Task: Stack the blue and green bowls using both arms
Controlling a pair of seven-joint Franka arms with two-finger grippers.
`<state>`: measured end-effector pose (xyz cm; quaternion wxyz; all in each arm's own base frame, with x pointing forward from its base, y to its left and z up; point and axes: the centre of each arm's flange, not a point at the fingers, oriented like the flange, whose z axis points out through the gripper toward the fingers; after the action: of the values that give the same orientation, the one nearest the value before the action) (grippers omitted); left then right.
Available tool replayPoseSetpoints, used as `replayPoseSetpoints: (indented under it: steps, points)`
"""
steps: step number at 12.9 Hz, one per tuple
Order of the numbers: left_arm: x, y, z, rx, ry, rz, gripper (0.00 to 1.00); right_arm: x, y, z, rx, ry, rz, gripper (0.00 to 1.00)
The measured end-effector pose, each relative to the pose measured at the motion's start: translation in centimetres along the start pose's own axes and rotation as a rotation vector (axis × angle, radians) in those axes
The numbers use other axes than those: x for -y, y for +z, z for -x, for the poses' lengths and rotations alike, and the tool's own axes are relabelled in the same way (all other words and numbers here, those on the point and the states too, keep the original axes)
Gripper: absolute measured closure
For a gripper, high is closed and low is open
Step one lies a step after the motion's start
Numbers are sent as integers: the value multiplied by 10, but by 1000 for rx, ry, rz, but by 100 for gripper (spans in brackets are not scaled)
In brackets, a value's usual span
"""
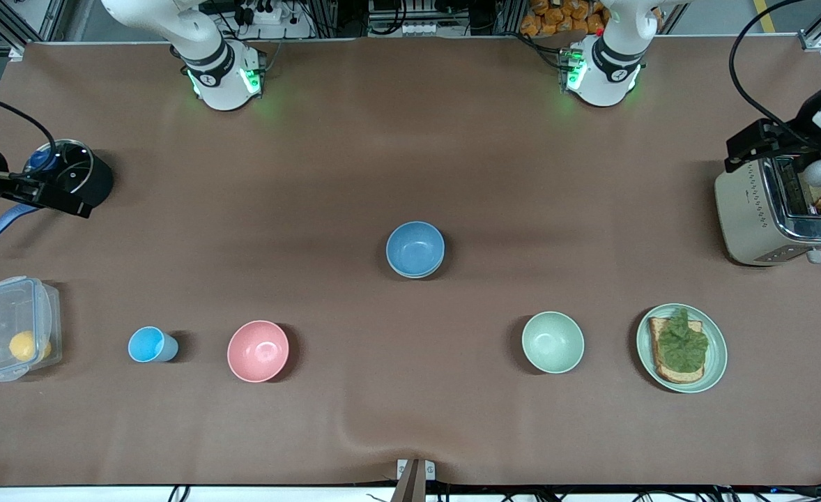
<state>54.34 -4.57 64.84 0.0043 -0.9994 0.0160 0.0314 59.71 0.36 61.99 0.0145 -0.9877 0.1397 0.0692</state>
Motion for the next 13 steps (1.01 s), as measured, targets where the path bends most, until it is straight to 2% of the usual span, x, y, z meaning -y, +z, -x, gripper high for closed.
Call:
replayPoseSetpoints:
  steps: [4, 9, 13]
  points:
    - [-3, 2, 7, 8, -2, 10, 0, 1, -4, -7, -62, -1, 3, 0]
    - [-4, 2, 9, 10, -1, 9, 0, -6, -8, -16, -102, -41, -25, 0]
    - [-9, 5, 10, 17, 8, 7, 0, -18, 0, -7, -191, -66, -85, 0]
